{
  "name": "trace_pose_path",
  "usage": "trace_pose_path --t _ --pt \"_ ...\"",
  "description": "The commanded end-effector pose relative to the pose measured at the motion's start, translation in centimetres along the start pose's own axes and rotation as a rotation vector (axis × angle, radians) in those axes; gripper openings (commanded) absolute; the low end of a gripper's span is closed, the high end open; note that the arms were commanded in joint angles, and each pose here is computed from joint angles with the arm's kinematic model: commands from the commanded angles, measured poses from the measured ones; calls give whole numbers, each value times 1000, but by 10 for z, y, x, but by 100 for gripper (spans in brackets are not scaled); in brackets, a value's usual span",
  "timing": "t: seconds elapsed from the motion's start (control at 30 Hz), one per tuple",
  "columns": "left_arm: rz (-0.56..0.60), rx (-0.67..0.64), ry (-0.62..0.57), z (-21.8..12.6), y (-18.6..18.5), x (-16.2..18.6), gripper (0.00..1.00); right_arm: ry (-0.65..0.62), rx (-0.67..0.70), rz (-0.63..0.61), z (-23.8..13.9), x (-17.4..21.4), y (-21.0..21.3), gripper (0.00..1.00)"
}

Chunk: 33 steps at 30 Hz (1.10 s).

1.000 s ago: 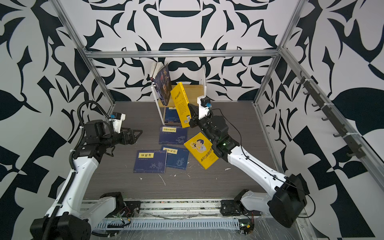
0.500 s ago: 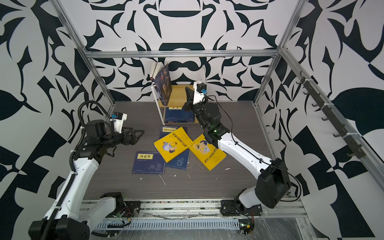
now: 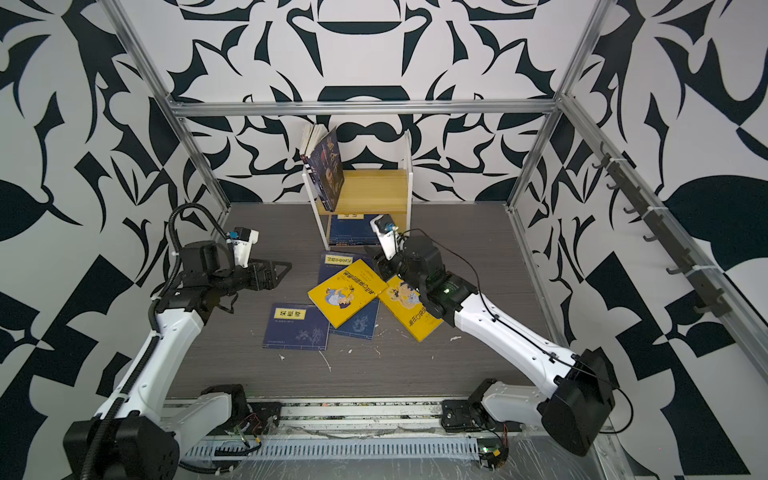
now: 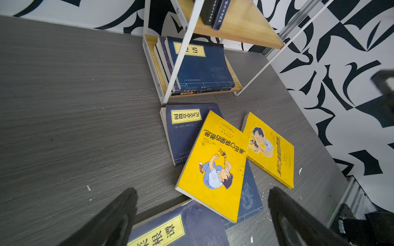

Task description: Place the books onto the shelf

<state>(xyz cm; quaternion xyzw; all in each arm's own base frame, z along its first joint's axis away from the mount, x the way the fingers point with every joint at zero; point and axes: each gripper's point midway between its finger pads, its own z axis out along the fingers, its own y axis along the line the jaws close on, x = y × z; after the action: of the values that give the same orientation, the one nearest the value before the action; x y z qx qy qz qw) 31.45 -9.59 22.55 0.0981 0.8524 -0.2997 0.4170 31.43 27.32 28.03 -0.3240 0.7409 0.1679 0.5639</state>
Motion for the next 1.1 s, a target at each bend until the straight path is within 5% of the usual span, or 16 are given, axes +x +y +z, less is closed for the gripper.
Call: trace_pose_path --t 0.0,0.43,1.07 --pt "-61 -22 2 6 10 1 100 86 -121 -268 -4 41 29 55" --pt "-169 -36 24 16 27 6 100 233 -286 -854 23 150 84 58" --pt "-282 -54 221 63 49 34 92 175 -140 -974 87 186 81 53"
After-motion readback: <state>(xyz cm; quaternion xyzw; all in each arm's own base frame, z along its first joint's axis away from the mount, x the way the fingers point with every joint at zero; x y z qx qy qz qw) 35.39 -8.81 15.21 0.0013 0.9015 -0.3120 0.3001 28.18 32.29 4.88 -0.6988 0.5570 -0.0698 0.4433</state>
